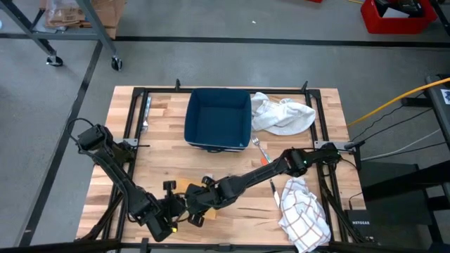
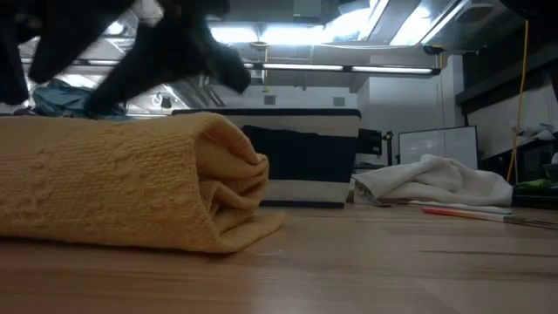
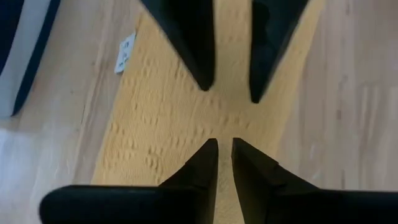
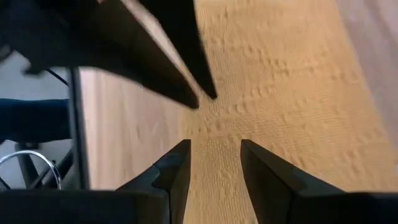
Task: Fold towel
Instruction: Fold the yellow towel
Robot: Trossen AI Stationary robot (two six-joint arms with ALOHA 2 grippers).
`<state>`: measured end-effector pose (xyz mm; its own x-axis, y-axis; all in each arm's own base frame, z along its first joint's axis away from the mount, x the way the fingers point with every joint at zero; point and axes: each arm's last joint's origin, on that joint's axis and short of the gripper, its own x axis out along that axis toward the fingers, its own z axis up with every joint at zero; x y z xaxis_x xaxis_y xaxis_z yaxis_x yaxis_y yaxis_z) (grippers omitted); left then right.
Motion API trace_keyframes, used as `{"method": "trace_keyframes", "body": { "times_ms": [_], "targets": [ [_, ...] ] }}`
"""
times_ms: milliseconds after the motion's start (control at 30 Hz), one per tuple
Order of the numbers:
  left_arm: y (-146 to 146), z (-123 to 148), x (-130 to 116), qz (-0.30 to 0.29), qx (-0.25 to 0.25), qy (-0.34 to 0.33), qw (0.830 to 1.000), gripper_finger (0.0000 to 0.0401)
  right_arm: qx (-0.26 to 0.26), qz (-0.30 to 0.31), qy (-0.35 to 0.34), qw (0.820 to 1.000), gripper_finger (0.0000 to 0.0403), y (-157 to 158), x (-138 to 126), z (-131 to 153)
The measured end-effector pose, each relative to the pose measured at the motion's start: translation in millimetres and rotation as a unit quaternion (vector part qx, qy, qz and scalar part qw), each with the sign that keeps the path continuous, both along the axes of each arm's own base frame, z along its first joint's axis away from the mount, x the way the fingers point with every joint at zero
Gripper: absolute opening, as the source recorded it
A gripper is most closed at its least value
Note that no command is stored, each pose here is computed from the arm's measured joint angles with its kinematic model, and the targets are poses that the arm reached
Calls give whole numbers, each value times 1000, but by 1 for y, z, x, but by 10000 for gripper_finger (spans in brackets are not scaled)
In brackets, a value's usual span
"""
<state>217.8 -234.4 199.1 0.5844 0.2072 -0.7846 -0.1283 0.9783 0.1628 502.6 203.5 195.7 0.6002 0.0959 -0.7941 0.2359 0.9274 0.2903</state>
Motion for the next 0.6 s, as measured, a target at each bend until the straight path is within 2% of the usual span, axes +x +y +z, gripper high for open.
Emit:
{"method": "trace_keyframes", "body": {
  "times_ms": [167,333,467,600],
  "targets": [
    [6,-21,-10,26,-8,6,1000,33,-12,-2,22,1000,143,1,3,-24],
    [14,-47,-21,69,-41,-5,997,31,-24,-3,37,999,143,1,5,-43],
    [20,-62,-26,86,-66,-22,994,31,-27,-3,43,999,143,1,5,-45],
    [20,-63,-29,87,-71,-25,993,31,-28,-1,42,999,143,1,4,-42]
  ]
}}
